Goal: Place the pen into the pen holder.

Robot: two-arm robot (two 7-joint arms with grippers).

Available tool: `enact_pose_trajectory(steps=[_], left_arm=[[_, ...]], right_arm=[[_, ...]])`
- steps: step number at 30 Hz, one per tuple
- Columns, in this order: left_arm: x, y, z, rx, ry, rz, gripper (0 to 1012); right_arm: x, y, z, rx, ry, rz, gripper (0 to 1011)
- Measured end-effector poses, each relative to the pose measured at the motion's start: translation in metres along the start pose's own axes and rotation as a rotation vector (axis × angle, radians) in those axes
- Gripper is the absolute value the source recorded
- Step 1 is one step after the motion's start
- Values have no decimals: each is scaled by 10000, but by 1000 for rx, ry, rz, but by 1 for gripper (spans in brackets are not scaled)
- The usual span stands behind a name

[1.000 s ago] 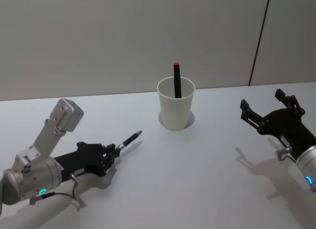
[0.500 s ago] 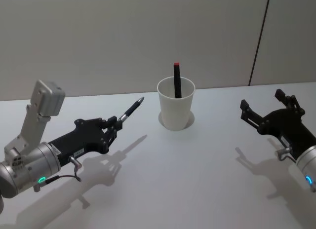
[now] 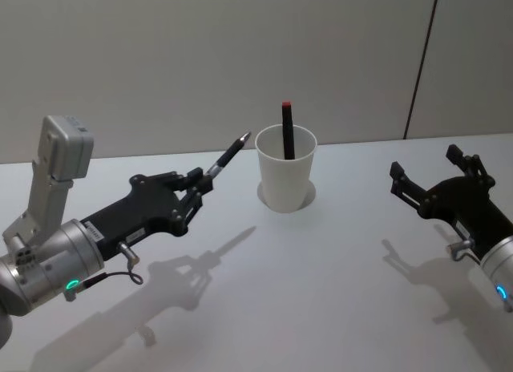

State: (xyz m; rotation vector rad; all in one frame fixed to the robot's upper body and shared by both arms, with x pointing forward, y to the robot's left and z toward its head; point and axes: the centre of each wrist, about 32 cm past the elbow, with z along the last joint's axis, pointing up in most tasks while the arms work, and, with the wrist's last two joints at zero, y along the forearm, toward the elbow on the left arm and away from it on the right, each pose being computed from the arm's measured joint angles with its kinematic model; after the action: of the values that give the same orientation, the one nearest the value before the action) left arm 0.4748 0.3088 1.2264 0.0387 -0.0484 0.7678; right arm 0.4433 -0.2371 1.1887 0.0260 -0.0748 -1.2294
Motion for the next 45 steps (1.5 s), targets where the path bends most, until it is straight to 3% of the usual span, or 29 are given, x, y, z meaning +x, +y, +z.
enact_pose_trajectory(steps=[8, 25, 35, 45], left_arm=[[-76, -149, 56, -47, -3, -63, 129], [-190, -494, 130, -99, -14, -163, 129], [-241, -608, 167, -105, -20, -197, 129], [-275, -664, 185, -105, -23, -213, 129]], right_arm=[[0, 0, 0, 0, 0, 0, 1002], [0, 0, 0, 0, 0, 0, 1002], [0, 0, 0, 0, 0, 0, 1002], [0, 0, 0, 0, 0, 0, 1002]])
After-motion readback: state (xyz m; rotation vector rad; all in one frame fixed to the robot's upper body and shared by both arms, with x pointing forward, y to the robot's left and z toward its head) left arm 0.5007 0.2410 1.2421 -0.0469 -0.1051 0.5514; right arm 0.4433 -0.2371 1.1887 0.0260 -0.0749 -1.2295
